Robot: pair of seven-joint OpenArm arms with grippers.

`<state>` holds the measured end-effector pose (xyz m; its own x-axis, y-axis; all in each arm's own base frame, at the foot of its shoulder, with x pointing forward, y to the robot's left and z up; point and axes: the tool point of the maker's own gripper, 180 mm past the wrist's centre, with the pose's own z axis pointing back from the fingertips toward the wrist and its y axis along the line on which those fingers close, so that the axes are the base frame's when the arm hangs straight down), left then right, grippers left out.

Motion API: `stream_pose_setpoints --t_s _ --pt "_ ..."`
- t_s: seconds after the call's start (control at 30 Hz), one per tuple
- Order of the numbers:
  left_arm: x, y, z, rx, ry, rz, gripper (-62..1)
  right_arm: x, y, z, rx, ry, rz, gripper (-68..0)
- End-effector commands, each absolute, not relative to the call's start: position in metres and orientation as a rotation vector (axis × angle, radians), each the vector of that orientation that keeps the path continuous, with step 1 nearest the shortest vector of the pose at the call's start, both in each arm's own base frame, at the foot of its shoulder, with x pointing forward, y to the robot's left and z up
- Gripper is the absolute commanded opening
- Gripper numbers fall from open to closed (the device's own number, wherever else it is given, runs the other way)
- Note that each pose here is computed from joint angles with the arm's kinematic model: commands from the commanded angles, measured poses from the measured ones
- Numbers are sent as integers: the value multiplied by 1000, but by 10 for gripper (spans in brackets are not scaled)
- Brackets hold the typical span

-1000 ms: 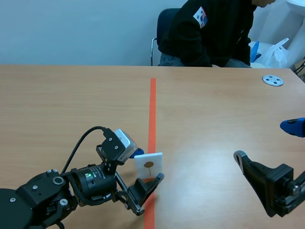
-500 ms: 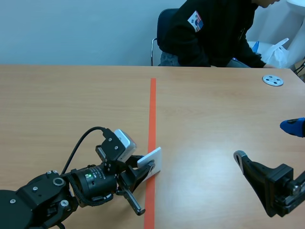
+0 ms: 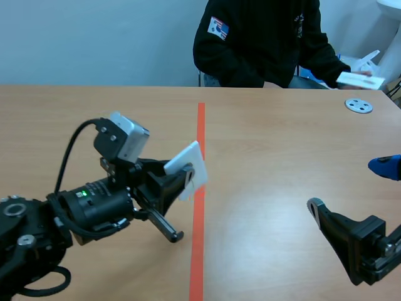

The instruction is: Sort the leaf by its shape. The table is split by an orange tape line. A compound leaf with several leaflets goes to the left side, a simple leaf with one blade goes to the right side. Return to the home posture when a red brick is placed on the table.

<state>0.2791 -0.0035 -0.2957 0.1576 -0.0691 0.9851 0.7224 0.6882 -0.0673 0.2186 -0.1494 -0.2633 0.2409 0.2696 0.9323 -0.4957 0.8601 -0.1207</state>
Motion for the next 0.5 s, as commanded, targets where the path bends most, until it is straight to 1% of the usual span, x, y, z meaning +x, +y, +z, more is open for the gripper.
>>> stream_pose_setpoints --t_s 0.0,0.07,0.17,0.3,0.37,0.47 --pt "286 8 -286 -599 -1325 -598 -581 224 -146 -252 222 -1262 531 4" --pt "292 22 -275 -575 -1352 -565 -581 224 -146 -252 222 -1262 531 4" --pt "304 46 -267 -502 -1377 -536 -581 224 -146 -252 221 -1263 531 4" --pt "323 88 -261 -359 -1414 -468 -581 224 -147 -252 219 -1263 529 4" --pt "331 111 -259 -301 -1427 -407 -581 224 -147 -252 219 -1263 529 4" --pt "340 144 -264 -218 -1423 -331 -581 224 -147 -252 219 -1263 529 4"
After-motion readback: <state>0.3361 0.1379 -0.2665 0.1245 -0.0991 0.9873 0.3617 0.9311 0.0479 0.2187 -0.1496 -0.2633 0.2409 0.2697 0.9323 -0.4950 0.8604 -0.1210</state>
